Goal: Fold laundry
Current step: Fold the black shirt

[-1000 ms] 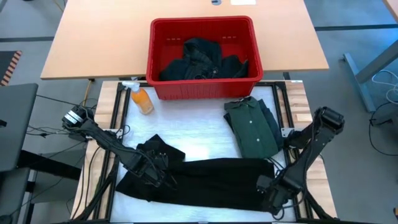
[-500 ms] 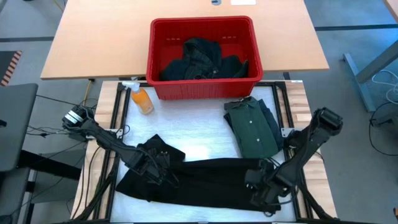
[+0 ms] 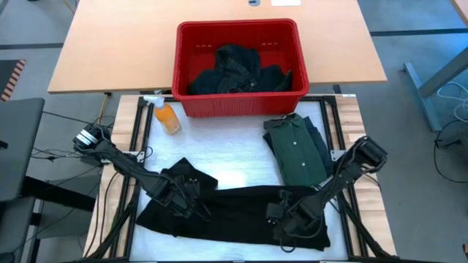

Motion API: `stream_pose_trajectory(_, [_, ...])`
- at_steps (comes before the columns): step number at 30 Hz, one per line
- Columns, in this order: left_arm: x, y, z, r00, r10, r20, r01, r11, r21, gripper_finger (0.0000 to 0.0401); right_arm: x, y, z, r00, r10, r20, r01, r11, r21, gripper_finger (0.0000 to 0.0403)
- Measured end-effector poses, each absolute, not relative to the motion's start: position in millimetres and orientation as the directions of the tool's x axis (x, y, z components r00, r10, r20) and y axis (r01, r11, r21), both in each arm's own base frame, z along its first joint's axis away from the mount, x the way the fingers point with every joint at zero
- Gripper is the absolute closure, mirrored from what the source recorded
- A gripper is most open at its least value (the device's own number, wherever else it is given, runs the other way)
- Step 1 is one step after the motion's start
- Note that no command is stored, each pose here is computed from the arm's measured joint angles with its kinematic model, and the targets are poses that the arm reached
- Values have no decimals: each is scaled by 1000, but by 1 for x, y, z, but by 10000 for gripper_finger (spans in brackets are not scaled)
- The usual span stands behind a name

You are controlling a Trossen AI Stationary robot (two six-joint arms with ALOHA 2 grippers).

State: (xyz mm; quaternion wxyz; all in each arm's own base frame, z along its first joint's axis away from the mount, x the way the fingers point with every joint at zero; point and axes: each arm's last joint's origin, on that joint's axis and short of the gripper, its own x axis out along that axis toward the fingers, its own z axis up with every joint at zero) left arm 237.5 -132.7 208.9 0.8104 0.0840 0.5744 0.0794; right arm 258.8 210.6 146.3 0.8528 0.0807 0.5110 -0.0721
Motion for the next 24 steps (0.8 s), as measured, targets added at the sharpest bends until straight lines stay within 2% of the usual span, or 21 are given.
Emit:
stream_pose_trajectory(11, [236, -135, 209, 330, 223, -918, -20, 973, 229, 282, 263, 206, 142, 481, -89, -872, 247, 968, 37, 268])
stream_pose_trajectory(24, [236, -135, 209, 330, 223, -917, -18, 973, 230, 282, 263, 206, 142, 474, -91, -876, 263, 964, 43, 308])
